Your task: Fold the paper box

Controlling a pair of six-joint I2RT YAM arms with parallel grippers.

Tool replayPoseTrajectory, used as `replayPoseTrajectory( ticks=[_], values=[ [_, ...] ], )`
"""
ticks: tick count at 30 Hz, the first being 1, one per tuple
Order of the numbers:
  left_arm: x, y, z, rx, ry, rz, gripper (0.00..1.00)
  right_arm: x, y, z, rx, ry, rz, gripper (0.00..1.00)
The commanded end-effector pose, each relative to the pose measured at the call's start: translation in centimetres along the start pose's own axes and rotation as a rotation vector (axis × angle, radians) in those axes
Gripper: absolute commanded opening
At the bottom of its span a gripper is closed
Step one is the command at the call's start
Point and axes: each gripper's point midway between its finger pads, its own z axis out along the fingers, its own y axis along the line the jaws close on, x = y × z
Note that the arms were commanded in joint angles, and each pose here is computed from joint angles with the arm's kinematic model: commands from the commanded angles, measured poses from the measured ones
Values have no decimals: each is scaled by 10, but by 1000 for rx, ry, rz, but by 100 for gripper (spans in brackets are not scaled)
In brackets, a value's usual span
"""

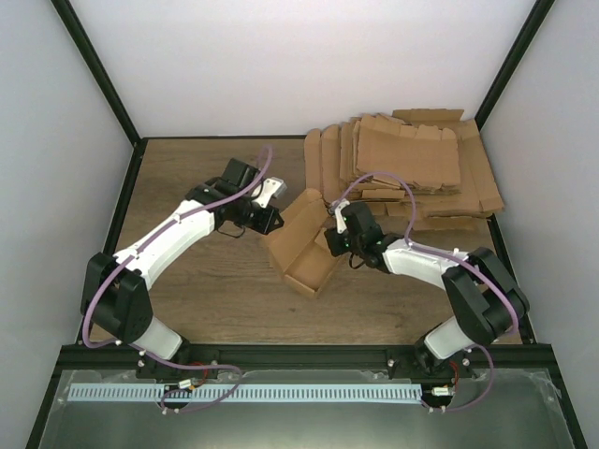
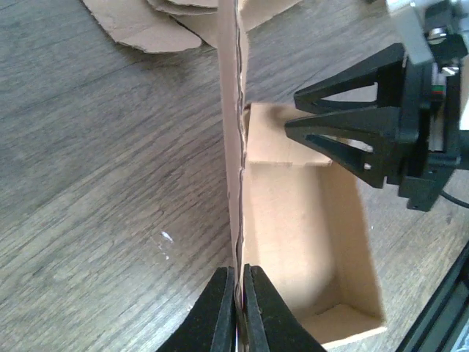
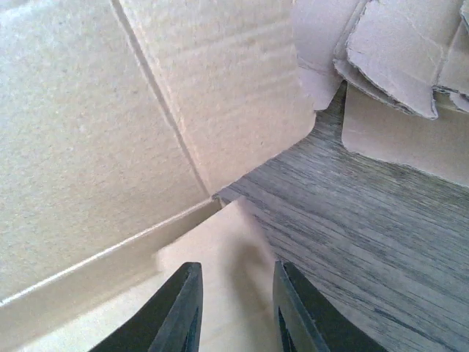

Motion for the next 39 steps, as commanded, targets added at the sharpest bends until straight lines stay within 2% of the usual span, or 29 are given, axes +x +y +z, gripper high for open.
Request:
replayPoseTrajectory(
  ticks=[1,3,4,5,6,7,16,19,22,24,29,34,39],
  values=[
    [-7,-1,-10,-8,-25,29,5,-19,2,-9,-3,-64,21,29],
    [-6,-1,-12,-18,-28,42,6,-18,0,-10,2,-63,32,33],
    [-5,-1,-13,-24,-25,46,6,-17,0,-12,2,-65,39,39],
    [-5,-1,-14,-30,-24,48,6,-18,-1,-15,-3,-74,50,60],
    [-5,1,-14,-36,-22,49,6,-19,0,-18,-20,-79,59,92],
    [-4,1,-14,-40,-20,50,6,-20,-1,-21,-33,-87,69,99],
    [-4,-4,-15,-25,-22,61,6,-30,-4,-51,-45,-157,51,97],
    [-4,-5,-15,-24,-19,61,6,-29,2,-51,-65,-86,4,89],
    [-4,-6,-14,-20,-14,60,6,-25,5,-46,-76,-22,-30,75],
    [-4,-6,-13,-19,-11,60,6,-21,10,-40,-93,0,-42,70],
    [-5,-7,-14,-16,-15,63,6,-15,7,-14,0,69,-92,70],
    [-6,-8,-15,-18,-14,67,6,-14,-6,-1,84,83,-112,70],
    [-4,-7,-14,-22,-10,64,6,1,-15,13,123,139,-142,64]
  ],
)
